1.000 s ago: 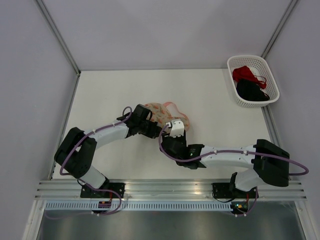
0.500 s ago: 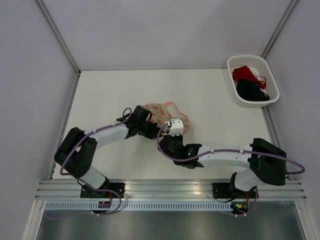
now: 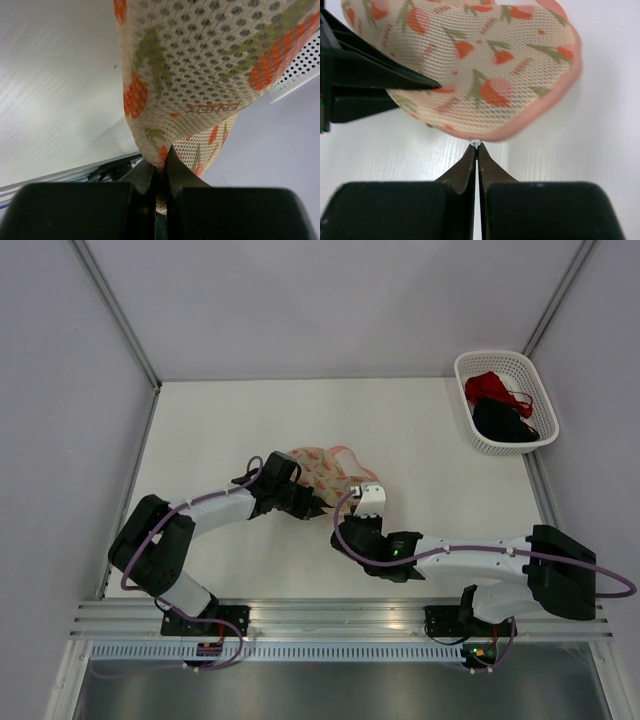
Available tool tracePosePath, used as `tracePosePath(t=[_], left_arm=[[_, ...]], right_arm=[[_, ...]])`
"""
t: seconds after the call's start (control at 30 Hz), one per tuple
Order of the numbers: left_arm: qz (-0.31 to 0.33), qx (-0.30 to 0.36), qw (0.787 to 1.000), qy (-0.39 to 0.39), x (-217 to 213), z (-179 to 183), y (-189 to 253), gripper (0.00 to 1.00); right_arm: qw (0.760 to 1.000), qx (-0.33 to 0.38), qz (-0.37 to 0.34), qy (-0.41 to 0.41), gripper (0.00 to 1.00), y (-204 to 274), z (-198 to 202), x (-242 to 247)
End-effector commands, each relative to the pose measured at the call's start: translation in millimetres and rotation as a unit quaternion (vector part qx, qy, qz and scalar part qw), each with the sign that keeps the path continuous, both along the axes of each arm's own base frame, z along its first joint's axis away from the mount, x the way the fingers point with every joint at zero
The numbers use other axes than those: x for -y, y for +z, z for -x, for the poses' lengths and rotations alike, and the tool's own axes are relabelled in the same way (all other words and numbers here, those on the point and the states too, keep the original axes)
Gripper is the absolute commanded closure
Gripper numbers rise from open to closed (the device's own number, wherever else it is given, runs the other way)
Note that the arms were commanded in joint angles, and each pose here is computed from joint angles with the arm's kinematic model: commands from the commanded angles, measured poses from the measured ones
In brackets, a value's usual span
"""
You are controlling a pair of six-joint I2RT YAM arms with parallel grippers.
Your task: Unzip the laundry bag and remove the bra
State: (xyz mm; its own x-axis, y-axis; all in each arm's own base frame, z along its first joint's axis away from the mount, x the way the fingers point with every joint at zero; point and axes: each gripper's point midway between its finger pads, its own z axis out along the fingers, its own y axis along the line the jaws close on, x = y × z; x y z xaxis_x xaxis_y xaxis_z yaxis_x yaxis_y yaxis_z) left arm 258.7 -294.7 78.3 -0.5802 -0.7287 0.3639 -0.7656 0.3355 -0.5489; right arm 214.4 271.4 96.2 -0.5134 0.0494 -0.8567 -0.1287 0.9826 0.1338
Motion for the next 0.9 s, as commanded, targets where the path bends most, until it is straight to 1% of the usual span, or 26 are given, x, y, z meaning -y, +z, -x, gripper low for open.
tracePosePath(t=[0.0,0.1,0.13,0.2,0.23,0.3,0.33,0.47,0.5,0.57,0.7,0.73,0.8,0.83,0.87], left_arm=[[0.002,0.034,0.999,-0.034,-10,-4,2,0.98],[0.002,0.055,0.997,-0.052,-16,-7,-2,0.98],[-0.004,0.069,0.995,-0.070,-18,-7,-6,0.98],[0.003,0.090,0.991,-0.096,-19,-11,-3,0.98],[-0.002,0.105,0.986,-0.126,-19,-10,-8,0.98],[0.011,0.120,0.980,-0.158,-17,-10,-6,0.98],[0.007,0.143,0.972,-0.189,-18,-10,-8,0.98],[0.003,0.181,0.951,-0.251,-20,-3,-14,0.98],[0.001,0.190,0.946,-0.262,-22,-1,-15,0.98],[0.000,0.218,0.931,-0.294,-24,5,-12,0.98],[-0.006,0.247,0.906,-0.344,-30,19,-5,0.98],[-0.009,0.260,0.896,-0.361,-31,20,-4,0.98],[0.002,0.268,0.885,-0.382,-31,27,1,0.98],[0.009,0.280,0.873,-0.399,-30,29,2,0.98],[0.027,0.281,0.867,-0.410,-28,33,6,0.98]], right_arm=[[0.999,-0.021,0.031,-0.027,1.00,-6,11,36],[0.998,-0.033,0.046,-0.033,1.00,-4,18,53],[0.998,-0.034,0.041,-0.035,1.00,-1,20,55],[0.997,-0.039,0.060,-0.040,0.99,0,23,67],[0.996,-0.038,0.069,-0.049,0.99,3,23,74],[0.995,-0.036,0.078,-0.056,1.00,6,24,80],[0.994,-0.036,0.082,-0.058,0.99,7,24,82],[0.989,-0.049,0.112,-0.078,1.00,7,23,99],[0.989,-0.053,0.113,-0.080,1.00,7,23,101],[0.987,-0.065,0.120,-0.084,1.00,3,22,109],[0.986,-0.082,0.118,-0.084,1.00,-4,22,120],[0.985,-0.087,0.116,-0.089,0.99,-5,20,124],[0.986,-0.092,0.111,-0.087,1.00,-5,20,125],[0.986,-0.096,0.109,-0.087,1.00,-4,21,126],[0.986,-0.096,0.106,-0.087,1.00,-3,20,126]])
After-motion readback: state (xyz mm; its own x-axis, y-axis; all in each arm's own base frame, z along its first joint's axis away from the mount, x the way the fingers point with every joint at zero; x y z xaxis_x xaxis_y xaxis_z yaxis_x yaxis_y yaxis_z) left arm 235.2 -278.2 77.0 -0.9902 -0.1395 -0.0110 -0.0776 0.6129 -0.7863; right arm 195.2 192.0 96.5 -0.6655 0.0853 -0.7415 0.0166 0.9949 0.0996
